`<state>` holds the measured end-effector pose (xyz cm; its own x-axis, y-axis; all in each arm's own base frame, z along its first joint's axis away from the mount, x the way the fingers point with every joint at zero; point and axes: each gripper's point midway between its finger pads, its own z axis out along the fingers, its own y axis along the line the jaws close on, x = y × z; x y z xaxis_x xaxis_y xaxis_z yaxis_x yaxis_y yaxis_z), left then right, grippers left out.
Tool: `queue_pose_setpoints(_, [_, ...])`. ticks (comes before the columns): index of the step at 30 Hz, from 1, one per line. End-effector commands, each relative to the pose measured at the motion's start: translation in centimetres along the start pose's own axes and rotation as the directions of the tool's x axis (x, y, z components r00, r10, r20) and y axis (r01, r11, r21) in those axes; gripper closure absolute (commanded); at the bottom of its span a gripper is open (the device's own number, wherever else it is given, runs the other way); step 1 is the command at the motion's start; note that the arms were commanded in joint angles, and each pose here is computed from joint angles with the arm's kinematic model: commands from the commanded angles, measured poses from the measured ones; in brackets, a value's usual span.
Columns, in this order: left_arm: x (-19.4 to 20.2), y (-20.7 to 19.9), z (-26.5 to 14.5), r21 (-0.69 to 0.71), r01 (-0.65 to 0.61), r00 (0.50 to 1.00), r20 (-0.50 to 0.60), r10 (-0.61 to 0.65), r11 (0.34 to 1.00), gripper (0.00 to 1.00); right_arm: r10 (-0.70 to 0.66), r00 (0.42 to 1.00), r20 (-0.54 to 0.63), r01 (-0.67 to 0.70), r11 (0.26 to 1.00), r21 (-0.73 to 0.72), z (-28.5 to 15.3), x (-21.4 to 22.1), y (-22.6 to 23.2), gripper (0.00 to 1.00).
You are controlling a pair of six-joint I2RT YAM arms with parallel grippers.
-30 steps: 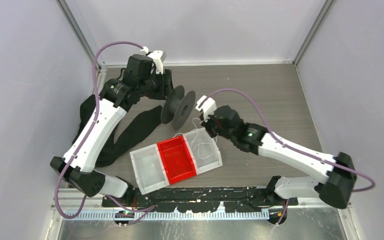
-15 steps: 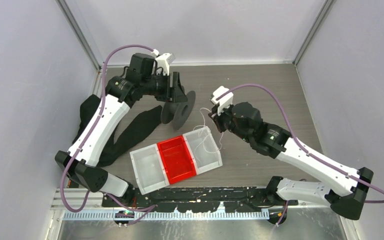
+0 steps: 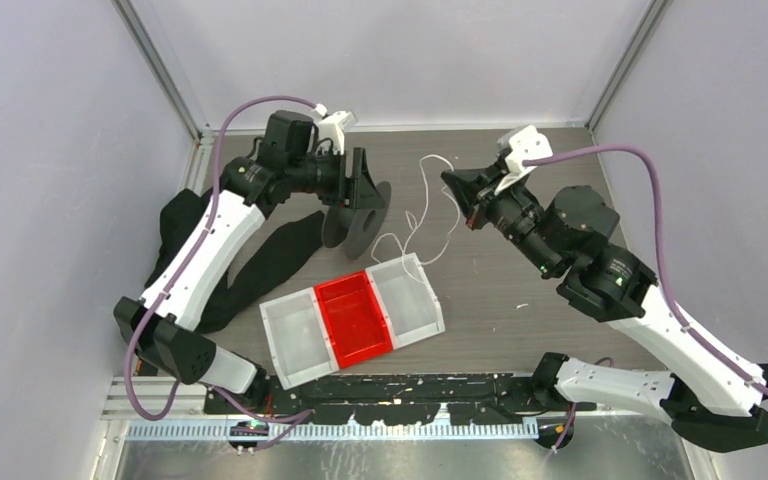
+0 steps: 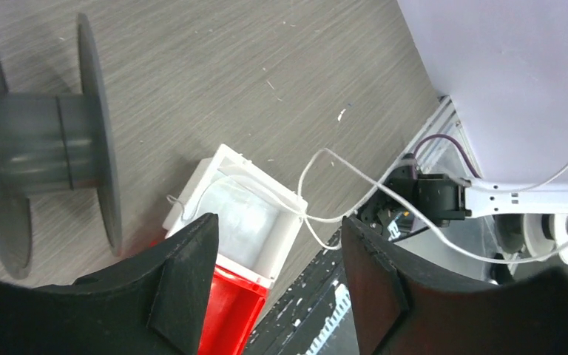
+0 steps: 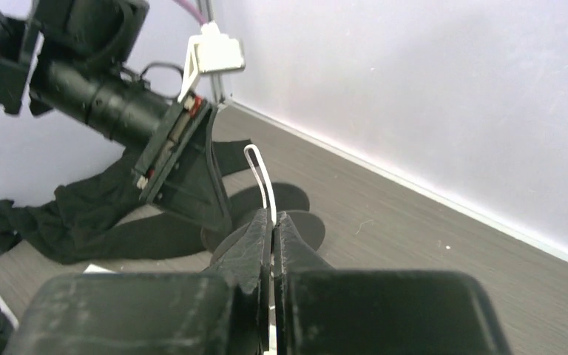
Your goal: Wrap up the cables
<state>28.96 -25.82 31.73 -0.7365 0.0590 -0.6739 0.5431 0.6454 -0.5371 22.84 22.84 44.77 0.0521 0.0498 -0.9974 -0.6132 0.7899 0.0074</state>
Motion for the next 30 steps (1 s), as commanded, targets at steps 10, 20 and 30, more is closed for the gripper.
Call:
queue_pose_setpoints(10, [2.6, -2.9, 3.5, 0.258, 0.102, 0.994, 0.014, -0.11, 0.961, 0.3, 0.048, 0.991, 0.123, -0.056, 0.996, 0.065, -0.1, -5.1, -1.1, 0.99])
queue_pose_setpoints(20, [5.2, -5.4, 7.6, 0.333, 0.166, 0.985, -0.02, -0.169, 0.928, 0.33, 0.071, 0.989, 0.128, -0.081, 0.994, 0.074, 0.3, -4.8, -1.2, 0.99])
queue_pose_setpoints(30, [6.4, -4.3, 8.9, 0.294, 0.198, 0.98, -0.055, -0.191, 0.935, 0.54, 0.077, 0.987, 0.144, -0.088, 0.994, 0.072, 0.0, -5.1, -1.2, 0.99])
